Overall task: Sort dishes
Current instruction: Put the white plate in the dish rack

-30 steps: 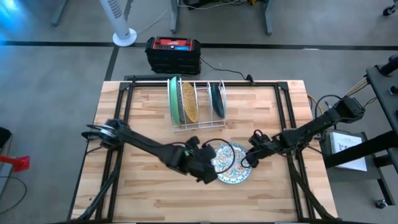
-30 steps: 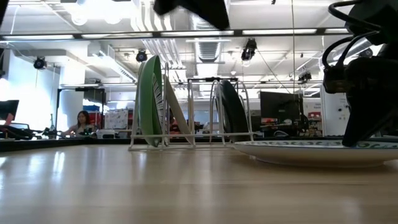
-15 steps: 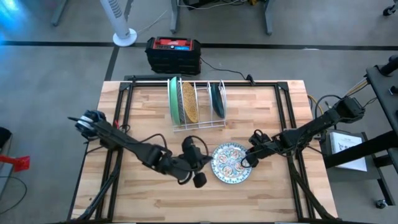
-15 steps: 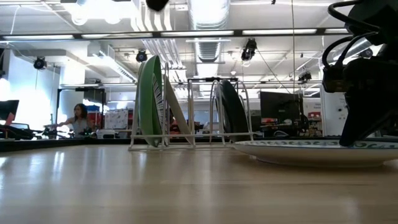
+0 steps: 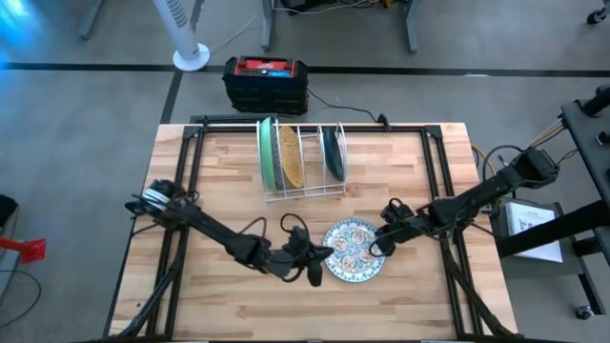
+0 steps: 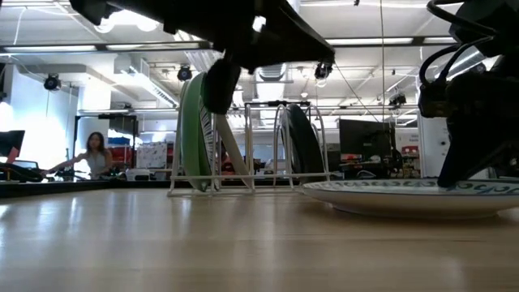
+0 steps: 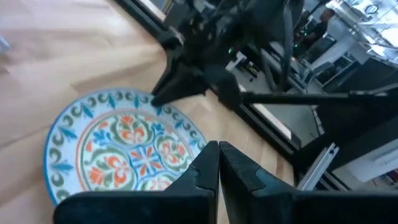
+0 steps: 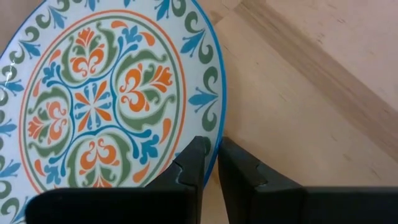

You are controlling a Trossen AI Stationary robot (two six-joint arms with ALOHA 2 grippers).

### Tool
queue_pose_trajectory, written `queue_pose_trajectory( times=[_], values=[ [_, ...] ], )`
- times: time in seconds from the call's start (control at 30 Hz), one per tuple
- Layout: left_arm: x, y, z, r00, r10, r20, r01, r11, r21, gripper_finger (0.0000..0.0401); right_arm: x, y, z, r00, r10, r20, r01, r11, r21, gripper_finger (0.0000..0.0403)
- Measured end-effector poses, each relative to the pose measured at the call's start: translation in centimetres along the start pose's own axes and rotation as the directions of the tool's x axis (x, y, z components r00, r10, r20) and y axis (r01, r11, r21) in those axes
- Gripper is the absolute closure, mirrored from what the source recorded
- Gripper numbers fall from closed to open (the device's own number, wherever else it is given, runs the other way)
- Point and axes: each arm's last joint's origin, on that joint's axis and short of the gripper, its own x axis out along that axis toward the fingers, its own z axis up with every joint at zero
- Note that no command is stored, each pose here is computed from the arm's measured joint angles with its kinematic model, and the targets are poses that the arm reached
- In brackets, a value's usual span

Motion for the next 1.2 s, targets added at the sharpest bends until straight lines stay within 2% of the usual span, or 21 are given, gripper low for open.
queue_pose_trajectory(
  times=[0.13,0.23,0.37,0.5,0.73,0.97,1.2],
  values=[
    [0.7,0.2,-0.8,1.000,0.021,-0.017,-0.021,0.999,-0.034,0.0401,0.0,0.0,0.0,1.000,-0.001,0.005,0.001,1.000,0.001,0.0374],
    [0.9,1.3,-1.5,0.992,0.119,-0.049,-0.123,0.989,-0.087,0.0401,0.0,0.0,0.0,1.000,-0.001,0.008,0.001,1.000,-0.011,0.0374],
    [0.8,2.6,-2.0,0.969,0.223,-0.104,-0.240,0.949,-0.205,0.0393,0.0,0.0,0.0,1.000,-0.001,0.008,0.001,1.000,-0.014,0.0374],
    [0.8,3.5,-2.2,0.951,0.278,-0.136,-0.305,0.915,-0.265,0.0367,0.0,0.0,0.0,1.000,-0.001,0.008,0.001,1.000,-0.018,0.0375],
    [1.6,4.6,-1.5,0.938,0.307,-0.158,-0.341,0.898,-0.279,0.0308,0.0,0.0,0.0,1.000,-0.001,0.007,0.001,1.000,-0.021,0.0376],
    [2.9,6.2,-2.0,0.915,0.305,-0.264,-0.378,0.877,-0.297,0.0258,0.0,0.0,0.0,1.000,-0.001,0.007,0.001,1.000,-0.025,0.0376],
    [3.2,6.0,-2.1,0.916,0.288,-0.279,-0.369,0.878,-0.306,0.0223,0.0,0.0,0.0,1.000,-0.001,0.006,0.001,1.000,-0.031,0.0378]
  ],
)
